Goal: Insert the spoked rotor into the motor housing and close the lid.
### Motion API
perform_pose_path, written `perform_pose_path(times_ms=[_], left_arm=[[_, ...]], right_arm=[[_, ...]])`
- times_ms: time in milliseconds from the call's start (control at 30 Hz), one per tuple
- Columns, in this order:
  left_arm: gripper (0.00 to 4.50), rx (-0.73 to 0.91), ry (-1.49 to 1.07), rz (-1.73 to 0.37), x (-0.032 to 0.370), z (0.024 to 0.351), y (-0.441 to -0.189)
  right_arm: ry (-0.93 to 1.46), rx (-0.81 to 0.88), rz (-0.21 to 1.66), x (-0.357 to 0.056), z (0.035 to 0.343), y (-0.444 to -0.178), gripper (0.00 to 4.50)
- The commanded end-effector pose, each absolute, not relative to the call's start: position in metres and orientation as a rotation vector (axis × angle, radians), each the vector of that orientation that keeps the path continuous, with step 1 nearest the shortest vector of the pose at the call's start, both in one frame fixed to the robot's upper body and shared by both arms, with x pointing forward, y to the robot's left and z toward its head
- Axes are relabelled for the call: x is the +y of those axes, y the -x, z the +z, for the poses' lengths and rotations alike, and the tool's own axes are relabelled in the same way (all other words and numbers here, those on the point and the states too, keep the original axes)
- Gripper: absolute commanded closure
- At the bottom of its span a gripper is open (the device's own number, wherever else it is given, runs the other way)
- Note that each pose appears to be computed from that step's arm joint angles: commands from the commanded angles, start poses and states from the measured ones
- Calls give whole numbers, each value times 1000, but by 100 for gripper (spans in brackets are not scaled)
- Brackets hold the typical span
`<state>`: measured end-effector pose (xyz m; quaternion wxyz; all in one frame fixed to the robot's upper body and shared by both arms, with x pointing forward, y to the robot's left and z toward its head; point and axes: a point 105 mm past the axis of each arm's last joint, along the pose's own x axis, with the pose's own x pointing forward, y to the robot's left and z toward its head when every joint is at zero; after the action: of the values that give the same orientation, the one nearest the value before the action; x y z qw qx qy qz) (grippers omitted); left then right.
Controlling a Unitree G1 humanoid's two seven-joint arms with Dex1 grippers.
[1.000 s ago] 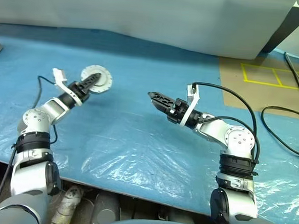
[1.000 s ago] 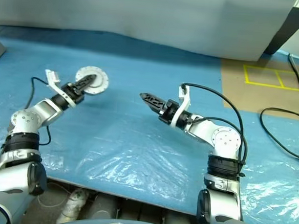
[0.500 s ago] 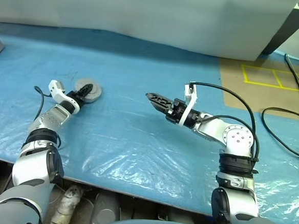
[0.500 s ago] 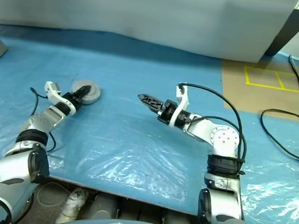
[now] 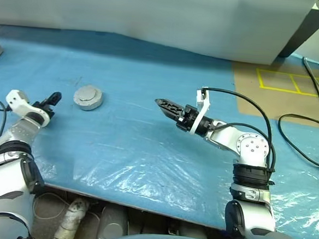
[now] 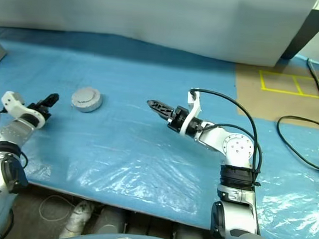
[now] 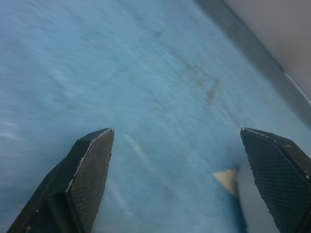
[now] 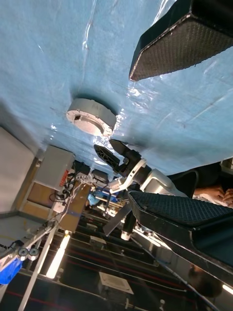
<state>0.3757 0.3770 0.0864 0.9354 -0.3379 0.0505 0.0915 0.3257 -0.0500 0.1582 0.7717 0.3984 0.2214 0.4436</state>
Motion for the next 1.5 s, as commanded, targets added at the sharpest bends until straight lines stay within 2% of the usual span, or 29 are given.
perform_pose_path(times_ms=[33,100,200,300,367,533,633,733,833,1100,1500], left_arm=[[10,4,650,102,382,120,-379],[10,-34,622,-10,368,139,-387],[10,-88,558,-295,317,178,-402],[10,-79,410,-586,241,201,-401],[10,-68,360,-703,201,209,-395],[10,54,26,-925,125,173,-372],[10,105,-156,-1031,99,143,-357],[10,131,-240,-1132,82,122,-342],[10,75,-228,-1178,70,128,-337],[10,-87,-162,-1117,68,160,-348],[10,-76,-104,-1114,69,161,-349]], right_arm=[[-826,411,979,-51,171,-326,68],[-782,366,956,-56,174,-329,68],[-641,253,860,-69,178,-340,68],[-465,199,758,-79,167,-349,68],[-417,182,693,-85,161,-353,68],[-247,119,608,-97,158,-355,68],[-182,118,578,-104,151,-354,68],[-124,107,577,-105,151,-352,68],[-81,86,590,-101,153,-350,68],[-42,56,575,-100,157,-352,68],[59,48,530,-100,151,-356,68]])
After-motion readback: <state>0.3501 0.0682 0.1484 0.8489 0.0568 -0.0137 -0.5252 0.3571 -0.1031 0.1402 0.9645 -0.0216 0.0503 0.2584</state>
